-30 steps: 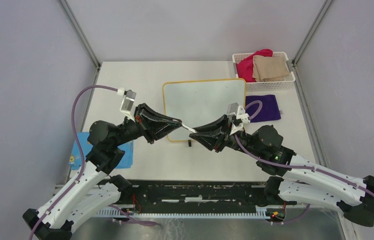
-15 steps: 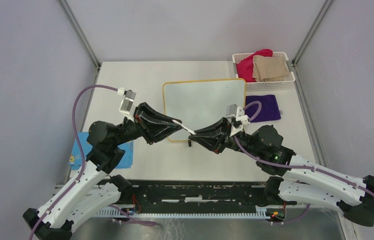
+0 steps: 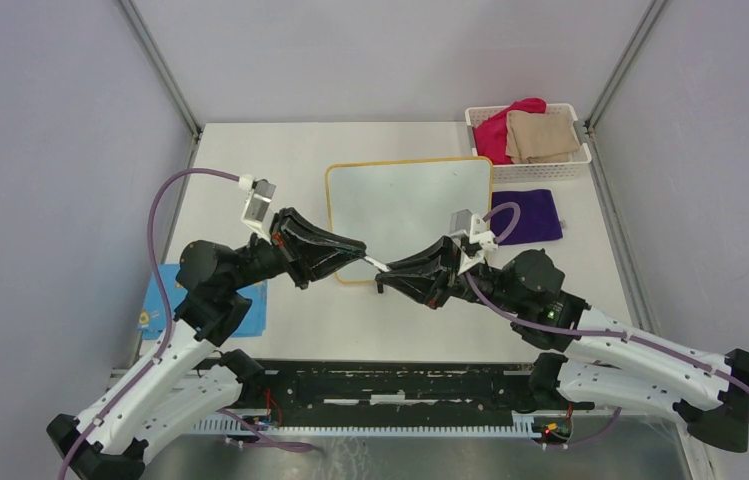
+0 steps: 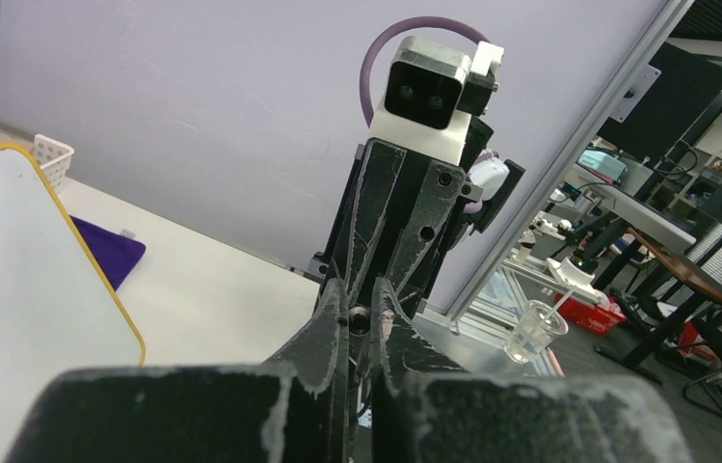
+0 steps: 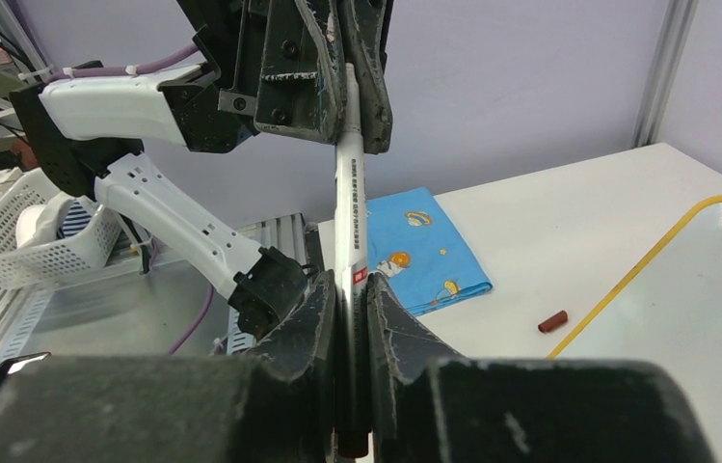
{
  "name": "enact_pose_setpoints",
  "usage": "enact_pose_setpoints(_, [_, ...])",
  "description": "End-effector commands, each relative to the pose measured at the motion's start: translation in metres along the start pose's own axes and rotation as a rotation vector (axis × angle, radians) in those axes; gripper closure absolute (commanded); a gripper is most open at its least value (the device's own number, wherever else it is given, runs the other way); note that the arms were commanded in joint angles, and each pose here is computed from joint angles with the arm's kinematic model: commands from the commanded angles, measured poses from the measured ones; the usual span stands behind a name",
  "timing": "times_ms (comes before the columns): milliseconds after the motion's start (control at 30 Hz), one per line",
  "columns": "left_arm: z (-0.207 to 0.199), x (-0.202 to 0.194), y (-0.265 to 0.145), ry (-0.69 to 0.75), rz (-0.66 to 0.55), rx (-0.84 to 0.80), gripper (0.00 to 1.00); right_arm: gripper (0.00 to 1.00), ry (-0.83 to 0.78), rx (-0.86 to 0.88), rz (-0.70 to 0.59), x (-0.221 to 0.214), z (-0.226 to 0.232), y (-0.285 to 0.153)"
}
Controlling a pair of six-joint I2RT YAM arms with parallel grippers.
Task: Write a sentence on the whiteboard
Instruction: Adjust the whiteboard marker.
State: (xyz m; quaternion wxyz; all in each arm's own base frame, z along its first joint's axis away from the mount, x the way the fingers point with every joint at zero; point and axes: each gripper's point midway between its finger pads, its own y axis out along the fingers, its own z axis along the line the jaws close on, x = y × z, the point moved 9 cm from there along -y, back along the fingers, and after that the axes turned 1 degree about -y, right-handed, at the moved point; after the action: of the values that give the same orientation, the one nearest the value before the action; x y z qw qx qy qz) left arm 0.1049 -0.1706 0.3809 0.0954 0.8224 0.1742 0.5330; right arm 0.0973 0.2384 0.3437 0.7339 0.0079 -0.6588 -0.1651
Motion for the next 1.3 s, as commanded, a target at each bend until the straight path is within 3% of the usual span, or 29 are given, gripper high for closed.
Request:
enact_pose_setpoints(0, [-0.015, 0.014, -0.002, 0.02, -0.074, -0.032, 0.98, 0.78, -0.018, -0.023, -0.061, 0.02, 0.0, -0.001])
enact_pose_setpoints(100, [-0.015, 0.022, -0.004, 0.025, -0.146, 0.047, 0.98, 0.52, -0.024, -0.058, -0.093, 0.027, 0.0, -0.006])
enact_pose_setpoints(267, [-0.02, 0.048, -0.005, 0.037, -0.311, 0.142, 0.98, 0.37, -0.024, -0.163, -0.172, 0.053, -0.004, -0.012])
enact_pose_setpoints(600, [-0.04, 0.113, 0.0, 0.065, -0.612, 0.211, 0.98, 0.39, -0.041, -0.171, -0.256, 0.105, -0.007, 0.017])
enact_pose_setpoints(733, [-0.044, 0.125, 0.006, 0.016, -0.679, 0.167, 0.98, 0.4, -0.019, -0.066, -0.332, 0.128, -0.002, 0.031])
enact_pose_setpoints(900, [-0.048, 0.132, 0.016, -0.038, -0.694, 0.07, 0.98, 0.35, 0.078, 0.079, -0.436, 0.147, -0.003, 0.047])
enact_pose_setpoints(1000, [-0.052, 0.137, 0.021, -0.049, -0.695, 0.04, 0.98, 0.26, 0.14, 0.196, -0.485, 0.159, -0.003, 0.056])
enact_pose_setpoints(1267, [-0.052, 0.142, 0.026, -0.06, -0.695, 0.019, 0.98, 0.26, 0.194, 0.283, -0.511, 0.178, -0.008, 0.075])
